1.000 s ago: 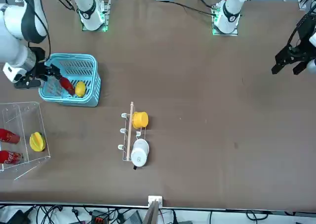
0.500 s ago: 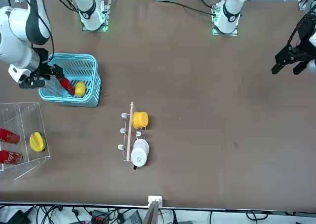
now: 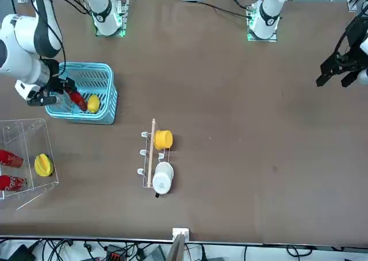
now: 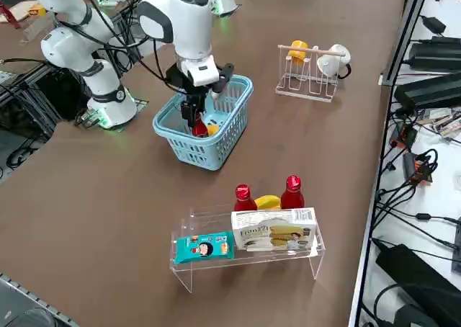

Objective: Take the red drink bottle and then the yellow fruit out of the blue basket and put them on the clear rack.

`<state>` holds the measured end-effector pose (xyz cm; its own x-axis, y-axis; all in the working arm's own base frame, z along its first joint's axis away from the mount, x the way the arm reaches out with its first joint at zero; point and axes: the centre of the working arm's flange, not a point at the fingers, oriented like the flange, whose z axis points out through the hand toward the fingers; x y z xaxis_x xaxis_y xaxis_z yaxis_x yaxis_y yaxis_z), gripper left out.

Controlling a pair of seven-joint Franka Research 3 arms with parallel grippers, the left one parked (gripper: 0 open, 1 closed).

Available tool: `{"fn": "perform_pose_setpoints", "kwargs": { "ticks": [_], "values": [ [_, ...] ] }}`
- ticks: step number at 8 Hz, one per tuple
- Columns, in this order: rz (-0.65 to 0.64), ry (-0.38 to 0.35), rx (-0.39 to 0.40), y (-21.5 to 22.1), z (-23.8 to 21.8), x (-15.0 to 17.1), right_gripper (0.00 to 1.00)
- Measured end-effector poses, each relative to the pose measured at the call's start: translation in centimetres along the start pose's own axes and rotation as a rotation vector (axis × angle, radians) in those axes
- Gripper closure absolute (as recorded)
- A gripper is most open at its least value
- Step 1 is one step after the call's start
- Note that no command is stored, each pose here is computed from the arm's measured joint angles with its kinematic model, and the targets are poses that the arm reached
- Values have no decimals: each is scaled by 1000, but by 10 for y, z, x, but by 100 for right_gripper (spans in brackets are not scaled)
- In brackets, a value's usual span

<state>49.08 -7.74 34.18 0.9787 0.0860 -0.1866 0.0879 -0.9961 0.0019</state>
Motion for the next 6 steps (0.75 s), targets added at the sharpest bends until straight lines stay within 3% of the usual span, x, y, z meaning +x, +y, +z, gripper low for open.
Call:
{"fn": "perform_pose_setpoints", "kwargs": {
  "ticks": [1,5,6],
  "values": [
    [-1,-5,1,0,2,0,26],
    [-2,-15,3,-1,7,1,46],
    [-1,-15,2,0,7,1,63]
  ]
}}
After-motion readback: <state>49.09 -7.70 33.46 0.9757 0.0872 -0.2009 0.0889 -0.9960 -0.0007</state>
